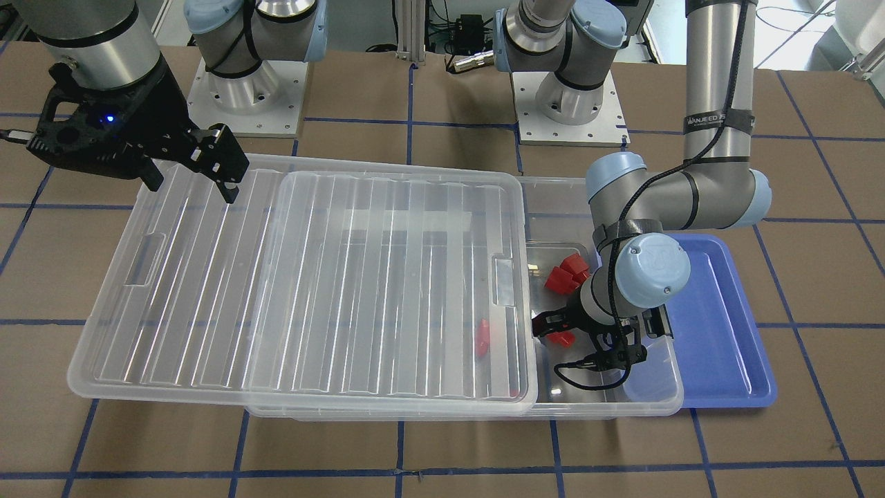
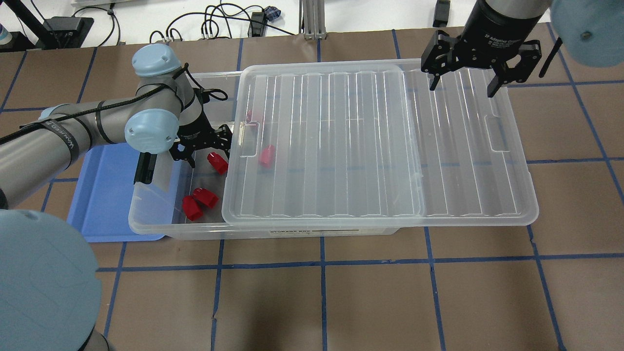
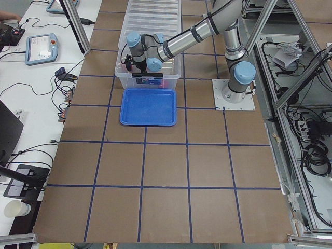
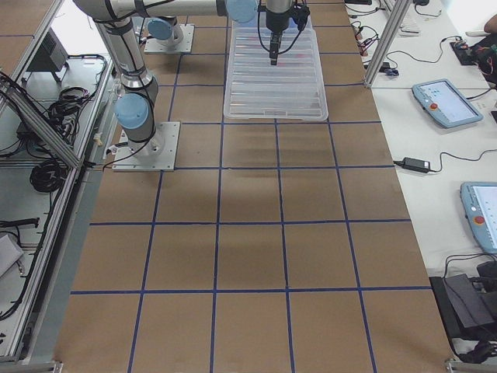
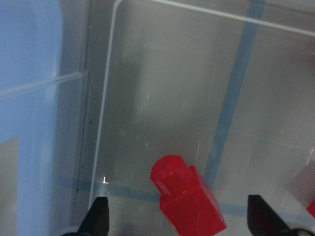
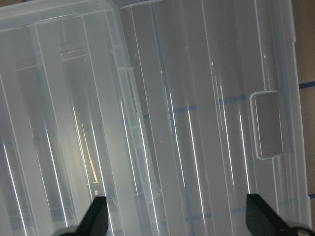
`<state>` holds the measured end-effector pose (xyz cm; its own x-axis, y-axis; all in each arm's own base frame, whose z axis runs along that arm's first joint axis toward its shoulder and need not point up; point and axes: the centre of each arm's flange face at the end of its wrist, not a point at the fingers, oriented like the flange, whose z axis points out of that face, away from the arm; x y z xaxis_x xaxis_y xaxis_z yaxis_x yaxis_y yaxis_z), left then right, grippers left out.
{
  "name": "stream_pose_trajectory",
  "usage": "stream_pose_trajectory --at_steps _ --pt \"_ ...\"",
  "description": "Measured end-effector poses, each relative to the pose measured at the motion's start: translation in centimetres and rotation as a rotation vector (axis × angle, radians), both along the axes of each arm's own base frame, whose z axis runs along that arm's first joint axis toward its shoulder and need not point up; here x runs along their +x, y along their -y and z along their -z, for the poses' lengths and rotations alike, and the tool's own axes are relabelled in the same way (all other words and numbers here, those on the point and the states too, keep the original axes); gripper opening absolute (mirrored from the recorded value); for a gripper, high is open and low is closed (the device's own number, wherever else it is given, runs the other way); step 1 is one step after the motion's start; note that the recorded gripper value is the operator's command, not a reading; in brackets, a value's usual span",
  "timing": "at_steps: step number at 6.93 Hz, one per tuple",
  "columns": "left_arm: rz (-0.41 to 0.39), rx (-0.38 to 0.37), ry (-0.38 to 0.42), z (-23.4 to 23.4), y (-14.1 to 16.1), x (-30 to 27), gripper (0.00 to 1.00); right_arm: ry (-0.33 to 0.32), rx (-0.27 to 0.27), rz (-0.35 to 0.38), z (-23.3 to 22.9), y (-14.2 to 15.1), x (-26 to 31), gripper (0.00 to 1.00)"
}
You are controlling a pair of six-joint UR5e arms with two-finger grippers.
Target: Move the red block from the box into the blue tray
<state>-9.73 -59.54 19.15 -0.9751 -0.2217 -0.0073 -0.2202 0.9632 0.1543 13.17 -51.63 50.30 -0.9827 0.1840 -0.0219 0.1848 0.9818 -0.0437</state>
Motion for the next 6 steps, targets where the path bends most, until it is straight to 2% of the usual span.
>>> stream_pose_trajectory --at_steps 1,2,4,6 --pt "0.000 0.008 0.000 0.51 -0.11 0.00 0.65 -0.006 -0.002 -0.001 -0.08 -0.03 -0.01 1.00" --pt "0.003 0.014 -0.001 0.87 -0.13 0.00 0.10 -0.013 -0.003 -0.002 -0.12 -0.05 -0.06 1.00" --pt "0.008 0.014 -0.022 0.88 0.05 -0.19 0.03 -0.018 -0.003 -0.004 -0.09 -0.07 -0.09 1.00" --pt "0.006 0.008 -0.033 0.45 0.24 -0.02 0.03 -0.018 -0.003 -0.004 -0.10 -0.07 -0.09 1.00"
